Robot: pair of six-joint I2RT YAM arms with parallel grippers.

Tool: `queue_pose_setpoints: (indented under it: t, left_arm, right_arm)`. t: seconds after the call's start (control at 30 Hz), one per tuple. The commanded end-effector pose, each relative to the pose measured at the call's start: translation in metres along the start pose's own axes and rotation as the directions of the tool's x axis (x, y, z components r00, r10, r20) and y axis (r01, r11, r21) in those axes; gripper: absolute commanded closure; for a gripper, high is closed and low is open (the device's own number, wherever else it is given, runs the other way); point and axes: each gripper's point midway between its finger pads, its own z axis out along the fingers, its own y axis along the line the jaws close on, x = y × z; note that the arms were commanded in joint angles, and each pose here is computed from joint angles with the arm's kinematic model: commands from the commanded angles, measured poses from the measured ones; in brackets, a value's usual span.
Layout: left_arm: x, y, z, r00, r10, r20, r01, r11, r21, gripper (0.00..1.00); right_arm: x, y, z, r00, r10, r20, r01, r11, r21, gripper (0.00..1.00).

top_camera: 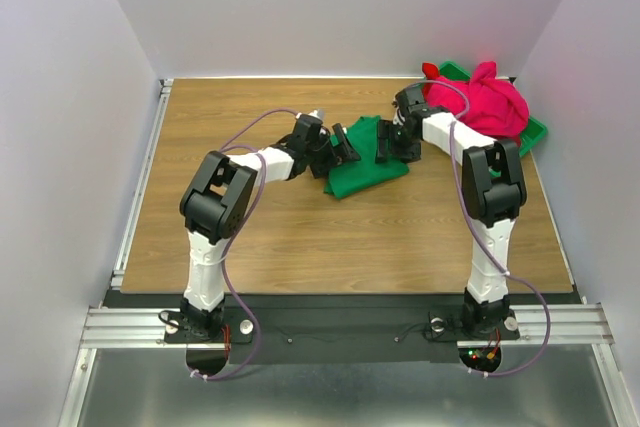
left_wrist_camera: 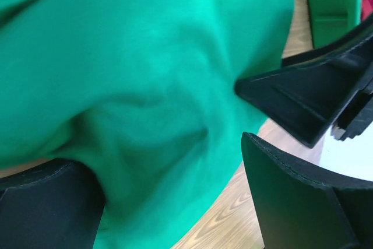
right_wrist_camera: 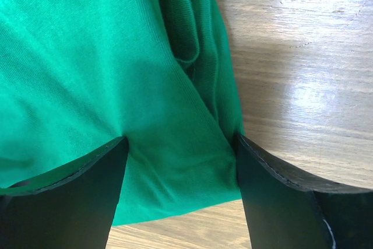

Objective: Fold and stack the t-shirts
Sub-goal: Neatly place the folded tshirt to the corner

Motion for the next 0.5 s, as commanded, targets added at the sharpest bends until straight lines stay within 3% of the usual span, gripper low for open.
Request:
queue_pose_setpoints:
  t: [0.0,0.13,0.23,0.27,0.37,0.4,0.47]
  left_arm:
    - [0.031,0.005,0.019,0.997,-0.023,-0.078,0.020,0.999,-0.034,0.02]
    - [0.030,0.011,0.025,0.997,-0.037,-0.069,0.032,0.997,-0.068,0.09]
    - [0.034,0.023,0.026,0.995,-0.055,-0.078,0.044,0.990,-0.134,0.39]
    - [0.032,0.025,0.027,0.996,-0.058,-0.070,0.047,0.987,-0.152,0.60]
    - [0.030,0.036,0.026,0.996,-0.055,-0.065,0.040,0.977,-0.208,0.93]
    - [0.032,0.040,0.025,0.997,-0.038,-0.073,0.021,0.974,-0.225,0.99]
    - [0.026,0.040,0.023,0.998,-0.009,-0.067,-0.008,0.968,-0.252,1.00]
  right_arm:
    - [0.027,0.010,0.003,0.997,-0.017,-0.069,0.015,0.999,-0.029,0.22]
    - [0.037,0.009,0.003,0.996,-0.014,-0.086,0.012,1.000,-0.027,0.23]
    - [0.040,0.009,-0.002,0.996,-0.016,-0.084,0.014,0.999,-0.030,0.23]
    - [0.041,0.009,-0.003,0.996,-0.016,-0.085,0.014,0.999,-0.032,0.23]
    - [0.044,0.011,-0.010,0.997,-0.017,-0.080,0.014,0.999,-0.037,0.23]
    - [0.046,0.010,-0.011,0.996,-0.017,-0.083,0.014,0.999,-0.036,0.23]
    - [0.045,0.012,-0.019,0.997,-0.019,-0.069,0.016,0.999,-0.042,0.22]
